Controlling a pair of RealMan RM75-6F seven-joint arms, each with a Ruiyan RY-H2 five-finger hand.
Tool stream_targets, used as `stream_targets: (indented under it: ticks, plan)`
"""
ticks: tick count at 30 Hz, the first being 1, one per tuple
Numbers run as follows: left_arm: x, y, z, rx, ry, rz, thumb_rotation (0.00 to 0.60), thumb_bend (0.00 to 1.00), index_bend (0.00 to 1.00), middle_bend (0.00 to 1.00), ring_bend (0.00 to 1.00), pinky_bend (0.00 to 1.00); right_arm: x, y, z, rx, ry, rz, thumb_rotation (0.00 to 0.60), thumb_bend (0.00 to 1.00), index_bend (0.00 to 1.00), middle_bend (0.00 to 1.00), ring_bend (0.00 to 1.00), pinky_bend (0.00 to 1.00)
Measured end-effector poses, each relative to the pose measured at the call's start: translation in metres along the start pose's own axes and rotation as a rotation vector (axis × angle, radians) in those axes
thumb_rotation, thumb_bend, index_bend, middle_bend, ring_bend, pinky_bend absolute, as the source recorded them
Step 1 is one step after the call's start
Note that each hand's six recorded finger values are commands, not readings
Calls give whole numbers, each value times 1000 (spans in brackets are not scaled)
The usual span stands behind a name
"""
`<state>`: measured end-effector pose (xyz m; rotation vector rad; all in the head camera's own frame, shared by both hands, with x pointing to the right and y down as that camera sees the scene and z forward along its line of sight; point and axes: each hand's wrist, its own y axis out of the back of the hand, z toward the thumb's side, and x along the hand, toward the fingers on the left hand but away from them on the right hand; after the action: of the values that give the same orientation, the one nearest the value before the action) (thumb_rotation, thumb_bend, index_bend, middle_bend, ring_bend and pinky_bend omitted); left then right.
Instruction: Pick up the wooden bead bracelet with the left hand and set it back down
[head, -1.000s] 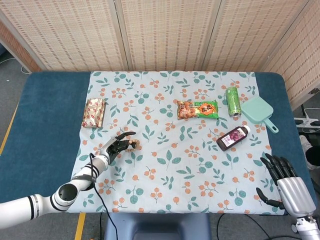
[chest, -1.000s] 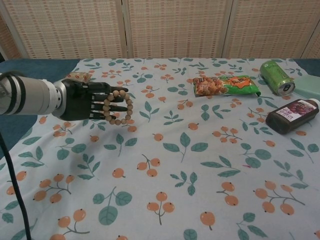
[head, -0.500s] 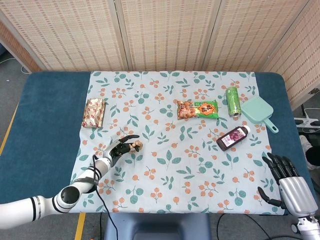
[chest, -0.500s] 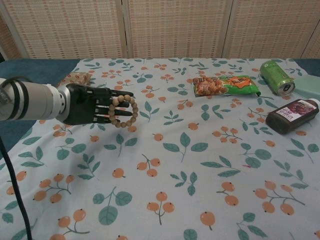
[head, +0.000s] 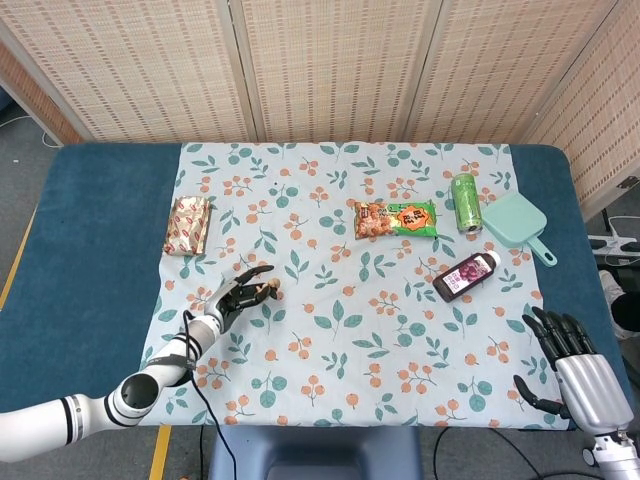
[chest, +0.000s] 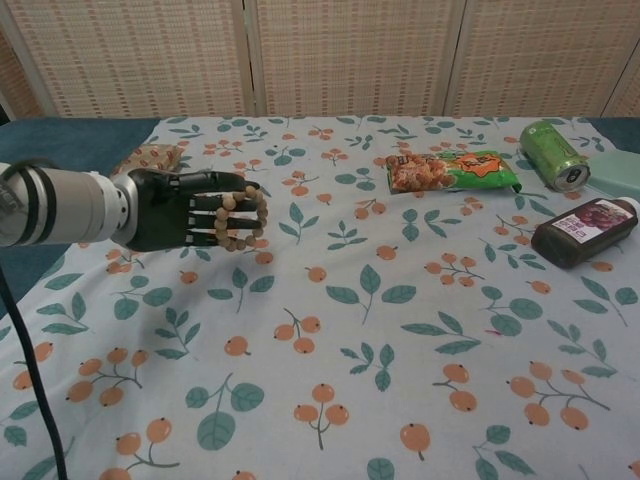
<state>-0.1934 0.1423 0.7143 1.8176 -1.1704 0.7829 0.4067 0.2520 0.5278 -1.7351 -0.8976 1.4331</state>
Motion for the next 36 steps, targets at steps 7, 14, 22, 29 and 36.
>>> stream_targets:
  ticks: [7, 14, 22, 29, 36]
  plan:
    - [2, 1, -3, 21, 2, 19, 600, 468, 280, 711, 268, 0, 0, 1, -1, -3, -2, -4, 384, 318, 0, 0, 0, 0]
    - [1, -2, -2, 34, 3, 31, 600, 469, 303, 729, 279, 0, 1, 2, -1, -5, -1, -6, 384, 318, 0, 0, 0, 0]
    - [0, -2, -4, -5, 17, 25, 600, 533, 305, 729, 283, 0, 1, 1, 0, -4, 3, 0, 384, 318, 0, 0, 0, 0]
    - [0, -5, -1, -6, 13, 21, 600, 897, 299, 722, 286, 0, 2, 3, 0, -6, 3, -5, 382, 317, 0, 0, 0, 0]
    - [-3, -10, -3, -8, 7, 5, 600, 1000, 282, 706, 285, 0, 2, 4, -1, -9, 3, -7, 384, 318, 0, 0, 0, 0]
